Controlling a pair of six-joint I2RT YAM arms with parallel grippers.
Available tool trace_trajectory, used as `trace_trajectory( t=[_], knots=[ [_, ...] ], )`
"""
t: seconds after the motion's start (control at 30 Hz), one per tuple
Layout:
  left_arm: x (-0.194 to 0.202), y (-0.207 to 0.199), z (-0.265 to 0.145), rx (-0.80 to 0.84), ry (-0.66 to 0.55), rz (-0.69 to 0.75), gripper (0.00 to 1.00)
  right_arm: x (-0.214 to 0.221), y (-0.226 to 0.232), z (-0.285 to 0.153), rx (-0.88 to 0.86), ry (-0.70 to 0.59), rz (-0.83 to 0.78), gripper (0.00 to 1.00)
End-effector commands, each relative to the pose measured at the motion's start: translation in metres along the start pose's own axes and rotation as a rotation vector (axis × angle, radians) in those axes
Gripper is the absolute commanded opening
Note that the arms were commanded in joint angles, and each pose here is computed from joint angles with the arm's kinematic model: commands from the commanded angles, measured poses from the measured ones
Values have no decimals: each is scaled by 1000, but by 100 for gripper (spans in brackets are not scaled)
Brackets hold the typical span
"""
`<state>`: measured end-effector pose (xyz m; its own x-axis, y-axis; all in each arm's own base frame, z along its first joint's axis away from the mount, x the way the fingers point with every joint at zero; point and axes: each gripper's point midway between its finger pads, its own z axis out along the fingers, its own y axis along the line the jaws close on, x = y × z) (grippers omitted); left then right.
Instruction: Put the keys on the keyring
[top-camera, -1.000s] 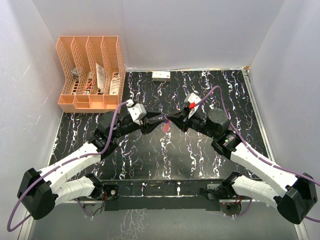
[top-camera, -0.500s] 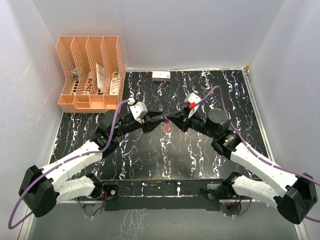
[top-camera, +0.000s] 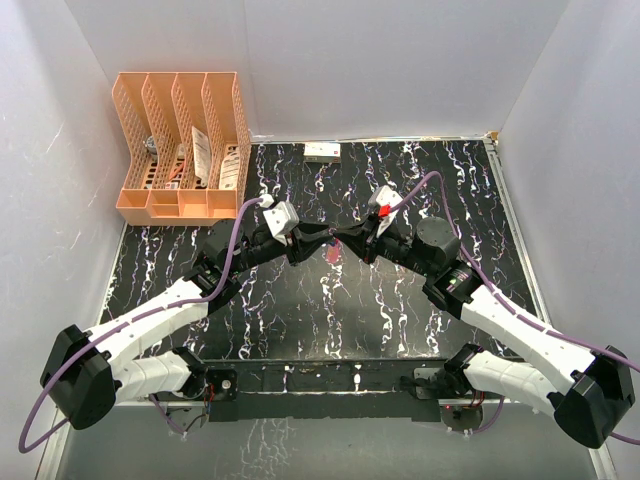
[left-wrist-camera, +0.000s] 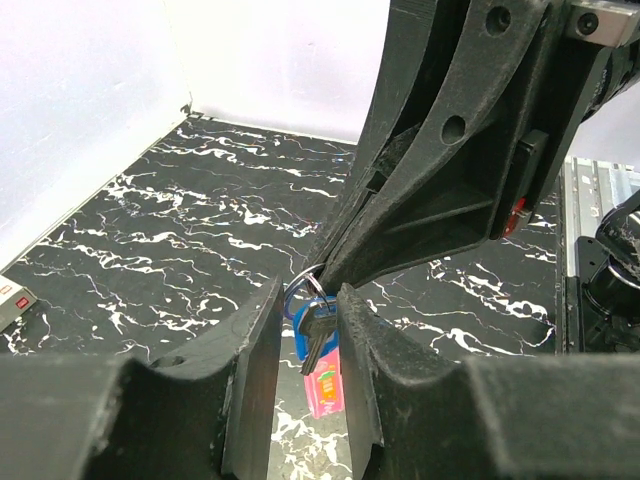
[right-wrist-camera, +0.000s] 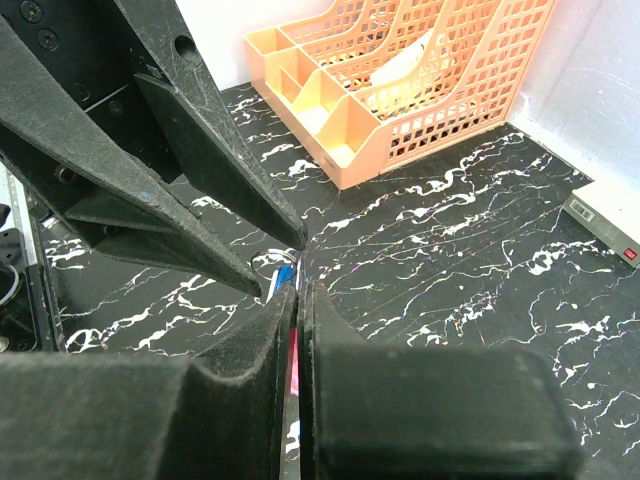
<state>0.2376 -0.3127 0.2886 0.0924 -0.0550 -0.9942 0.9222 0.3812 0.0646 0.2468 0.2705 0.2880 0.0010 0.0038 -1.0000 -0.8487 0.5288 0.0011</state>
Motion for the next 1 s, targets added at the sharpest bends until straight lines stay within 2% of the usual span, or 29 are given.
trace_trajectory(
  t=[0.0, 0.4, 0.53, 0.97],
  knots=[
    [-31, 0, 4, 1, -72, 33, 25, -39, 3, -2, -6, -113, -33, 0],
    [-29, 3, 4, -11, -57, 28, 8, -40, 3, -3, -3, -119, -35, 0],
    [-28, 5, 5, -21, -47, 15, 0, -40, 3, -3, -2, -121, -35, 0],
    [-19, 17, 7, -93, -6, -39, 0, -47, 1, -9, 24, -154, -47, 0]
  ],
)
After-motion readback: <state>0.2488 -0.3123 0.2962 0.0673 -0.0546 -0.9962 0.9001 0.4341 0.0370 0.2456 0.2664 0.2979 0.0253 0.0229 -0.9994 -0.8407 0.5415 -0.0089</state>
